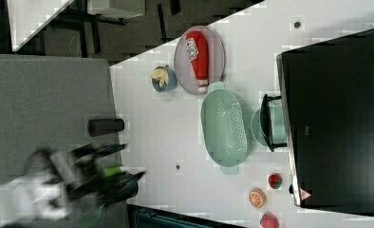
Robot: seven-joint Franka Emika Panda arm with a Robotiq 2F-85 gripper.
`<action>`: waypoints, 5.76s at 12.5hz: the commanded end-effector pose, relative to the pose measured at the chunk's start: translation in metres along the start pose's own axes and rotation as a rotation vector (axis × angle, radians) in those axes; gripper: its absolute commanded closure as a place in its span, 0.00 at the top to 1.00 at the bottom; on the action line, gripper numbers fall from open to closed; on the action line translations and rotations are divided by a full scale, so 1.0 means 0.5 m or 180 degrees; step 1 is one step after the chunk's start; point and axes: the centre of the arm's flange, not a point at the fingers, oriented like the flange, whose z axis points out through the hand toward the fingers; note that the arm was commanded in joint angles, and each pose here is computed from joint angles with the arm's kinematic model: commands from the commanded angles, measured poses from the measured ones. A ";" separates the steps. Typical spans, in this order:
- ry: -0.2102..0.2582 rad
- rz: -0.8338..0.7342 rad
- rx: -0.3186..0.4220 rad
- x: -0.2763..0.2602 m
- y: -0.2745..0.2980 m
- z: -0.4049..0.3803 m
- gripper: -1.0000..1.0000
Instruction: Drag strainer right to left.
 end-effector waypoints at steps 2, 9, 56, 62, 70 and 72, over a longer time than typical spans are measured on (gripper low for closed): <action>-0.0199 0.0720 -0.0350 -0.022 -0.018 0.296 1.00; -0.0132 0.1745 -0.0372 -0.035 -0.071 0.580 1.00; -0.0550 0.2043 -0.0424 -0.606 -0.507 0.747 1.00; -0.0671 0.2061 -0.0405 -0.663 -0.535 0.749 1.00; -0.0713 0.2188 -0.0272 -0.705 -0.576 0.732 1.00; -0.0691 0.1818 -0.0243 -0.693 -0.580 0.692 1.00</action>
